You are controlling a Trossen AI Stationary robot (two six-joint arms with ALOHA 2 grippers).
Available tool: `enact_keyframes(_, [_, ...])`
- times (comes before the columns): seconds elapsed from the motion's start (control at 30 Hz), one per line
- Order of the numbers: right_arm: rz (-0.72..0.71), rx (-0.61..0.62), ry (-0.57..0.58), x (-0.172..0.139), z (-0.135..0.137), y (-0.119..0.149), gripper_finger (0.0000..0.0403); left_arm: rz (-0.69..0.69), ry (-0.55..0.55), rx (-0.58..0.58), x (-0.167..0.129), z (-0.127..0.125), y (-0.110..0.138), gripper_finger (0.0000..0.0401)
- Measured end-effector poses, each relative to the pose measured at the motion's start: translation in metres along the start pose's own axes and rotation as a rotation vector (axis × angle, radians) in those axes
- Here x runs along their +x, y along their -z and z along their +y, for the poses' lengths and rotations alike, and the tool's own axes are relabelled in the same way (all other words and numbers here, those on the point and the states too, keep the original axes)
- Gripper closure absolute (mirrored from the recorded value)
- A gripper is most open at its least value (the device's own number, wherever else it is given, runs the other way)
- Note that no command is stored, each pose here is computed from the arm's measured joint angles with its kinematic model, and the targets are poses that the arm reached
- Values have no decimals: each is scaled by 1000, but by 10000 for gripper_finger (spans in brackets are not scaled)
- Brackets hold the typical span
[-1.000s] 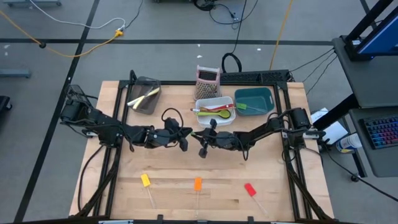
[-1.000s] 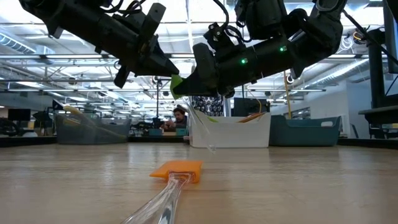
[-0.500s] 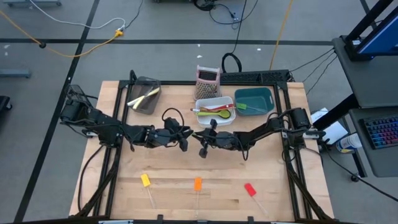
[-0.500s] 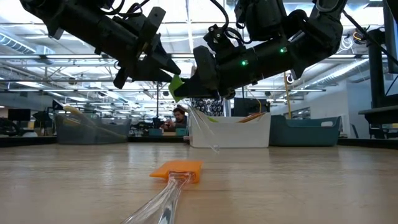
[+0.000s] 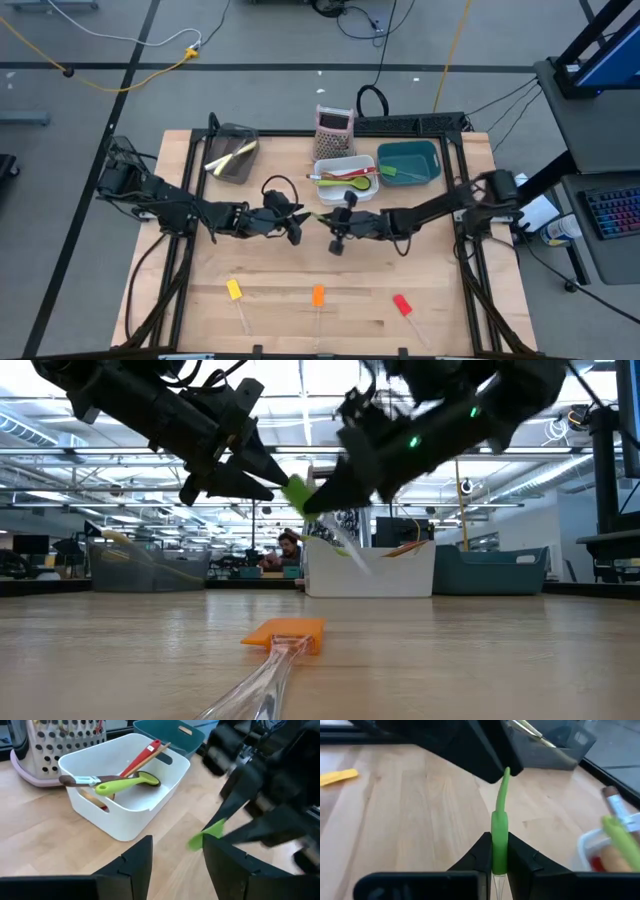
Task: Pick & Place Kitchen Items
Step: Put the green spatula into the blue bin
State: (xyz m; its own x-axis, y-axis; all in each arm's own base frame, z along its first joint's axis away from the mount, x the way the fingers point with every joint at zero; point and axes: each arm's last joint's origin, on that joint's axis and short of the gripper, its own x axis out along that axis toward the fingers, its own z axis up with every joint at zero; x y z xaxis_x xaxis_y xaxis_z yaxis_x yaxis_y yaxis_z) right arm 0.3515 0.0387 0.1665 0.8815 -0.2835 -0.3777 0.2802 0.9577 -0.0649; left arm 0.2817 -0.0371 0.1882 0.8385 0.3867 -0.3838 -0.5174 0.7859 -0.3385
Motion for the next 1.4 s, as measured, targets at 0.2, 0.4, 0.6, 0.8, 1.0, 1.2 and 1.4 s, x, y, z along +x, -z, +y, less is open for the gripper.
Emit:
enact_keyframes(0.2, [118, -40, 31, -33, -8, -15, 374, 10, 11, 8, 0, 0, 0, 226])
enact_keyframes(0.4, [160, -111, 63, -61, -20, -29, 377, 12, 9, 12, 0, 0, 1, 226])
enact_keyframes(0.6, [212, -265, 184, -87, -35, -37, 377, 16, 6, 14, 0, 0, 1, 226])
enact_keyframes(0.8, [321, -359, 280, -106, -52, -34, 376, 24, 0, 20, 0, 1, 2, 226])
enact_keyframes(1.0, [434, -462, 324, -109, -74, -31, 378, 27, -2, 21, 0, 1, 2, 226])
enact_keyframes(1.2, [529, -581, 398, -103, -98, -20, 375, 27, -2, 19, 0, 1, 2, 226])
enact_keyframes(1.4, [677, -709, 448, -100, -124, 7, 377, 27, -2, 22, 0, 1, 2, 226])
